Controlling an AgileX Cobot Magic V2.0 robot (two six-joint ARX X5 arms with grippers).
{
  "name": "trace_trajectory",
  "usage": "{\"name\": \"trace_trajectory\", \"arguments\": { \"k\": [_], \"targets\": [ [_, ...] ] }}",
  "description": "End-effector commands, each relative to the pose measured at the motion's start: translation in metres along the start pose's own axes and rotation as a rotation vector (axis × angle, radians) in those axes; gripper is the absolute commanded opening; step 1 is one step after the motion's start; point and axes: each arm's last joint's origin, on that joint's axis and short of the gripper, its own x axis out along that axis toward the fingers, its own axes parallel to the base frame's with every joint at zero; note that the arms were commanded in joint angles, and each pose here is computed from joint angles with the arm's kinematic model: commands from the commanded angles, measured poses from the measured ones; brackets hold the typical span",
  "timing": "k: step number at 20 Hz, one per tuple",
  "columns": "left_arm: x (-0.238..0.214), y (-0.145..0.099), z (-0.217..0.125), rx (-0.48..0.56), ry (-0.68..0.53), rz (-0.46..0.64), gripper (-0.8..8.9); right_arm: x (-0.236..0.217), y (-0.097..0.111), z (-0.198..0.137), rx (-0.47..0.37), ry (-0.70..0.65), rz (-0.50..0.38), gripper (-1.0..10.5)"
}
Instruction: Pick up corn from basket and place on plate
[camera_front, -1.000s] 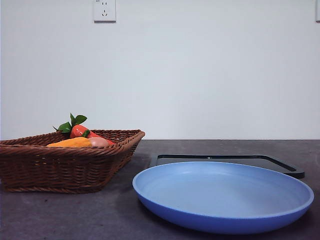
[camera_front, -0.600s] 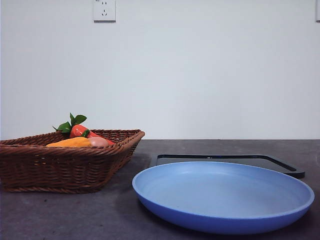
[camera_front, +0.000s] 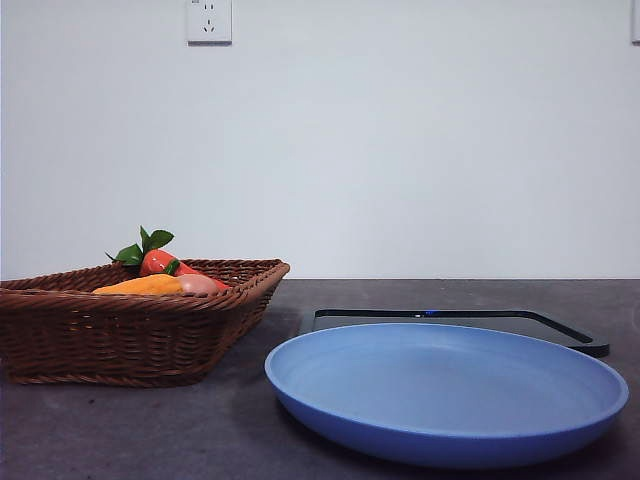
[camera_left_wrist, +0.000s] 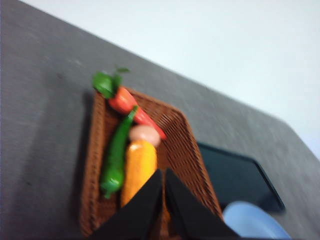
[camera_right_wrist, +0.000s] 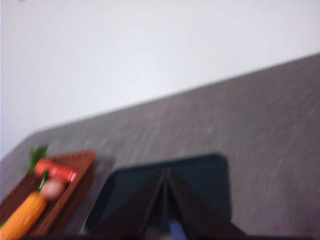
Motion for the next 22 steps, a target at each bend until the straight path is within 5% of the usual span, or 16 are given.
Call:
{"name": "trace_trajectory", "arguments": {
  "k": [1, 10, 18, 20, 22],
  "targets": [
    [-0.001, -0.009, 0.016, 0.115, 0.070, -0.018, 0.07, 0.002, 0.006, 0.012, -0.073, 0.106, 0.045, 0.0],
    [0.007, -0.020, 0.040, 0.205, 0.368, -0.033, 0.07, 0.021, 0.011, 0.023, -0.105, 0.515, 0.146, 0.0],
    [0.020, -0.017, 0.037, 0.195, 0.484, -0.045, 0.13, 0.043, 0.015, 0.015, -0.091, 0.721, 0.201, 0.0],
    [0.020, -0.017, 0.037, 0.195, 0.484, -0.045, 0.80, 0.046, 0.014, 0.014, -0.085, 0.735, 0.201, 0.0],
    [0.020, -0.017, 0.037, 0.195, 0.483, -0.045, 2.54, 0.048, 0.014, 0.014, -0.084, 0.735, 0.200, 0.9]
  ]
}}
